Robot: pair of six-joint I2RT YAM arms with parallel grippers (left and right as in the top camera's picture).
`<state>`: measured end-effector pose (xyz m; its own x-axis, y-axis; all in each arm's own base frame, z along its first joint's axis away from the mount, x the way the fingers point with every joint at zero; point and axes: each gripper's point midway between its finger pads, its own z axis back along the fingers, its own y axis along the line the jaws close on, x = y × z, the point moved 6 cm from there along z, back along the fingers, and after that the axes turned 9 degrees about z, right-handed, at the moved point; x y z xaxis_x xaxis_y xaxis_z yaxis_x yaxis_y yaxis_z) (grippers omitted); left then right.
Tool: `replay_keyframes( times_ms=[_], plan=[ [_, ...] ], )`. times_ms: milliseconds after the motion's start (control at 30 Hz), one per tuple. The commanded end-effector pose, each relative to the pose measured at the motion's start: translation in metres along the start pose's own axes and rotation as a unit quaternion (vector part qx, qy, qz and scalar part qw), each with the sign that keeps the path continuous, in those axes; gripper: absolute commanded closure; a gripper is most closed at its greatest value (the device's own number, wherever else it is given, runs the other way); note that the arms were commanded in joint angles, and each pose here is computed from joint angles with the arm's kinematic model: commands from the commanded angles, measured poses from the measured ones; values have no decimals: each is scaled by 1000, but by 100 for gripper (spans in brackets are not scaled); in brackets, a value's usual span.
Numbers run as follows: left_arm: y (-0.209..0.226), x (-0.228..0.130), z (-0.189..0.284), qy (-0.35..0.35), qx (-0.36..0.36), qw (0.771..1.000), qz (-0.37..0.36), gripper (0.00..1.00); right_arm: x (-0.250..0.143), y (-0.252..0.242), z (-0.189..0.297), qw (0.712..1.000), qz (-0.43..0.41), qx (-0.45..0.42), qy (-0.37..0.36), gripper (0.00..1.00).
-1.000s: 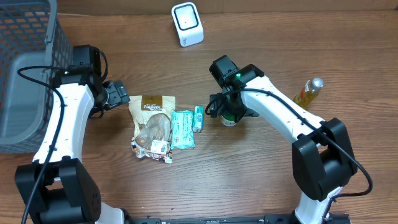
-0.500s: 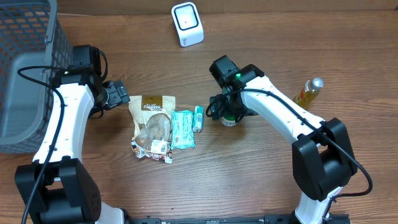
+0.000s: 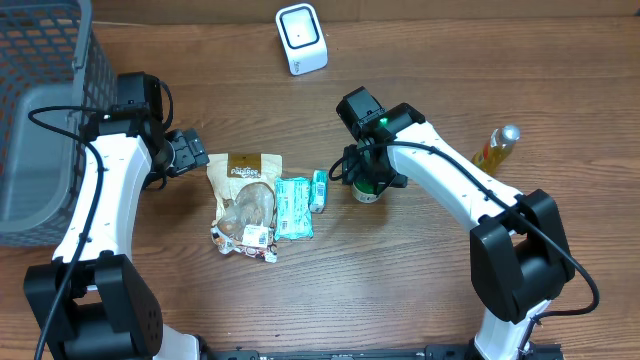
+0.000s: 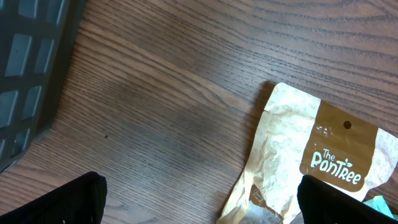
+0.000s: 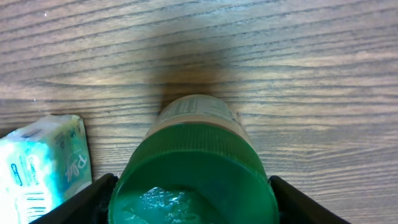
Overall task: Scan the item barcode
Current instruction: 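Close the right gripper on the green jar and lift it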
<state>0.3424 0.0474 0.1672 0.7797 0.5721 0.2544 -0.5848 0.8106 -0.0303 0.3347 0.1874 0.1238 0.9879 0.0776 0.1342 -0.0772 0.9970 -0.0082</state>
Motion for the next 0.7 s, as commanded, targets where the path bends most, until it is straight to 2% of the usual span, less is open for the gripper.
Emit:
replay_keyframes(
  times_ms=[0, 667],
  plan=[
    [0, 2, 8, -11, -7, 1000, -10, 0, 0, -2, 0, 1000, -9, -2, -2, 34],
    [0, 2, 8, -11, -7, 1000, -10, 0, -14, 12, 1, 999, 9, 23, 30, 35]
  ],
)
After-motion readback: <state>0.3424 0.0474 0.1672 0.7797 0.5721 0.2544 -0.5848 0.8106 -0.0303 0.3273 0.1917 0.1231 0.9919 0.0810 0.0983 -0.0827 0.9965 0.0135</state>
